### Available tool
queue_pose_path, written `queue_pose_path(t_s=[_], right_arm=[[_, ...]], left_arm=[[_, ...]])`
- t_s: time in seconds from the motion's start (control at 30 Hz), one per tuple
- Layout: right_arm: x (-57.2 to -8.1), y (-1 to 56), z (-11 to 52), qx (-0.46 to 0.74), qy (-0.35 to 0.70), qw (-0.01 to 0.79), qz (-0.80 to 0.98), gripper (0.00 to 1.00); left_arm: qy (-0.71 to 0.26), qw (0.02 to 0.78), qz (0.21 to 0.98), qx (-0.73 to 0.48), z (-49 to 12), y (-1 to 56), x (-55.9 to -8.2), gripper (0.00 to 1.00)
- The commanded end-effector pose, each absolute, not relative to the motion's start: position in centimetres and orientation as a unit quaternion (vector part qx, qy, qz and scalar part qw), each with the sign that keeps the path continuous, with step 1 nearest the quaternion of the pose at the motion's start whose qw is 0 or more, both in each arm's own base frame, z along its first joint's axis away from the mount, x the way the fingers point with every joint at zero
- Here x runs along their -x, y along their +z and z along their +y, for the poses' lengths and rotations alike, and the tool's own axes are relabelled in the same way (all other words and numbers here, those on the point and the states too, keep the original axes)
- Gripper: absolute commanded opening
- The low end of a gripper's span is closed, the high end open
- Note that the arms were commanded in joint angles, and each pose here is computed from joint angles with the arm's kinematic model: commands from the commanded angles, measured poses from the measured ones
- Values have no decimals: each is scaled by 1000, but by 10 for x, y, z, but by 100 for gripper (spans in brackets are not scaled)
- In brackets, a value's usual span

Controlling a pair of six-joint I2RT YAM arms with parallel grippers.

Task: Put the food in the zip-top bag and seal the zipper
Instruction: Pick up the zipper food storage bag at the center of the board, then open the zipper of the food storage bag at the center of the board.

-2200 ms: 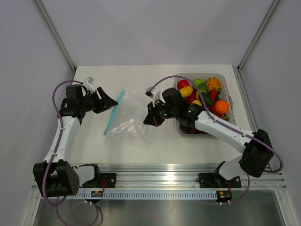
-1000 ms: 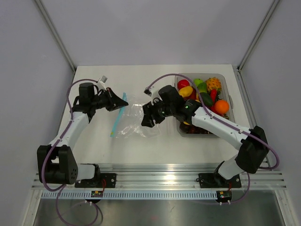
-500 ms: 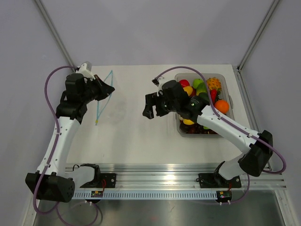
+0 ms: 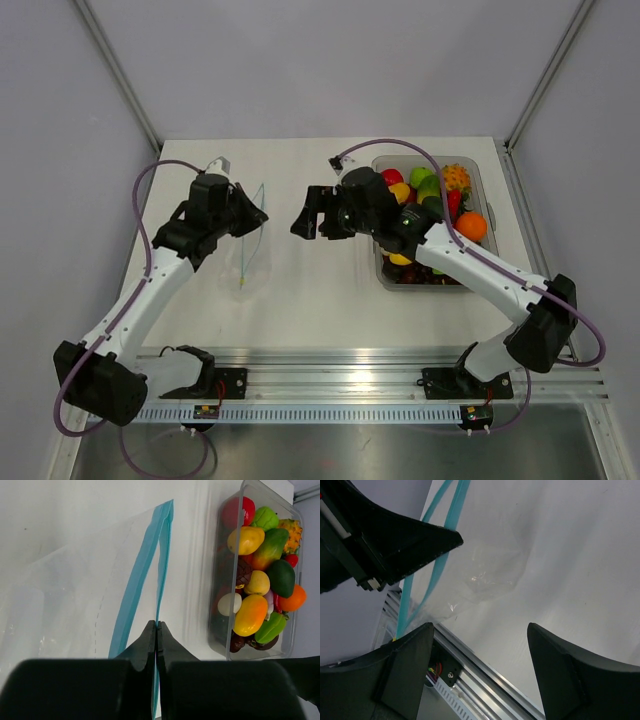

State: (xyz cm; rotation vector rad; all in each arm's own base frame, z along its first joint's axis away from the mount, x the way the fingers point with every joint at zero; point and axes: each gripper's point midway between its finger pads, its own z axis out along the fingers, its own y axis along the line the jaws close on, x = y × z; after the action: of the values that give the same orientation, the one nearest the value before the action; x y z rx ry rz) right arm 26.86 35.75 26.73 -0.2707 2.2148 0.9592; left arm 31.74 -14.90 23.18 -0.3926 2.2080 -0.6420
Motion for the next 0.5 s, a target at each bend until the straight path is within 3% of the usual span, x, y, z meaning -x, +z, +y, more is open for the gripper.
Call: queue_pose_path(t_s=[0.0, 0.47], right_arm=[[-283, 298, 376, 38, 414, 363, 834, 82], [-309, 255, 400, 3, 363, 313, 878, 70]], left_arm=[[-267, 415, 855, 162, -160, 237, -327, 0], [-304, 389, 863, 106, -186, 217, -316, 0]])
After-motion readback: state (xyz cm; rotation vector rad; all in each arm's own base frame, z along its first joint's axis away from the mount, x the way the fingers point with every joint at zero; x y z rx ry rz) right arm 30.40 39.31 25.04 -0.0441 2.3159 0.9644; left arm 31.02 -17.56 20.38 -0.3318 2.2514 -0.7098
